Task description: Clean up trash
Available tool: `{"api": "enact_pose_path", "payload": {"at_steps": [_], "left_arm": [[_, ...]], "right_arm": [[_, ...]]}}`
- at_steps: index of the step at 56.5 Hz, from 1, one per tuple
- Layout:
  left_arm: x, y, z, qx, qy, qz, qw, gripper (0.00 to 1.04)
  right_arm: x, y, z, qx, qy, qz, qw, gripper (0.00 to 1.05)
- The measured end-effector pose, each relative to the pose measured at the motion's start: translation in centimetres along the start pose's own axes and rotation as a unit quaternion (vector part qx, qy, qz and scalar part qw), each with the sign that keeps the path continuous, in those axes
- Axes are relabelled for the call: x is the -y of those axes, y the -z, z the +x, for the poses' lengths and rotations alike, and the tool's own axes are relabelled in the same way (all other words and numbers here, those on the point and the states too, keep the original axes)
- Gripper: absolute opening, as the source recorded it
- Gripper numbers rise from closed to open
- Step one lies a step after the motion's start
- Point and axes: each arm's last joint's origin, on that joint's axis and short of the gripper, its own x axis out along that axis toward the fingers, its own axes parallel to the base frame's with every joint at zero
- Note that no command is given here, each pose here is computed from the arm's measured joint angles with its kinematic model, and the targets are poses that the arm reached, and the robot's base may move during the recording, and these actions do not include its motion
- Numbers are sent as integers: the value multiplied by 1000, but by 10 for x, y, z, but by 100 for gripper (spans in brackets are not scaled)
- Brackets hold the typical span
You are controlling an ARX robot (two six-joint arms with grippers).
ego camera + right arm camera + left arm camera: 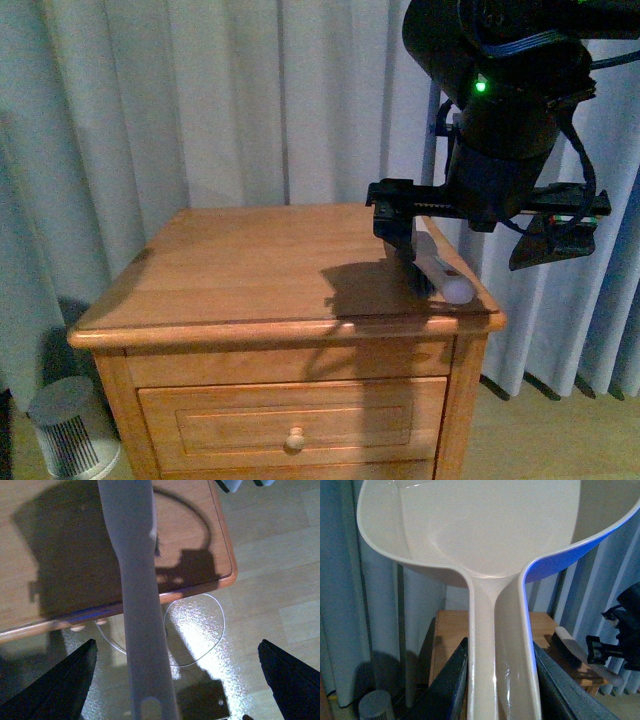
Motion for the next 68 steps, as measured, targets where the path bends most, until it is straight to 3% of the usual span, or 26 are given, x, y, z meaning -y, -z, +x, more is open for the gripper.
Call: {"api": "enact_pose_path", "payload": {"at_steps": [19, 50, 62, 68], "left_arm": [[0, 0, 0, 0, 0, 0, 1000, 29], [0, 0, 0, 0, 0, 0, 1000, 29], [0, 0, 0, 0, 0, 0, 1000, 29], [0, 0, 0, 0, 0, 0, 1000, 29]], "right_arm": [[-4, 9, 24, -21, 6, -3, 1000, 97], [3, 16, 32, -26, 13, 9, 1000, 19], [7, 6, 14, 27, 12, -2, 1000, 19], [9, -1, -8, 107, 27, -28, 993, 19]]}}
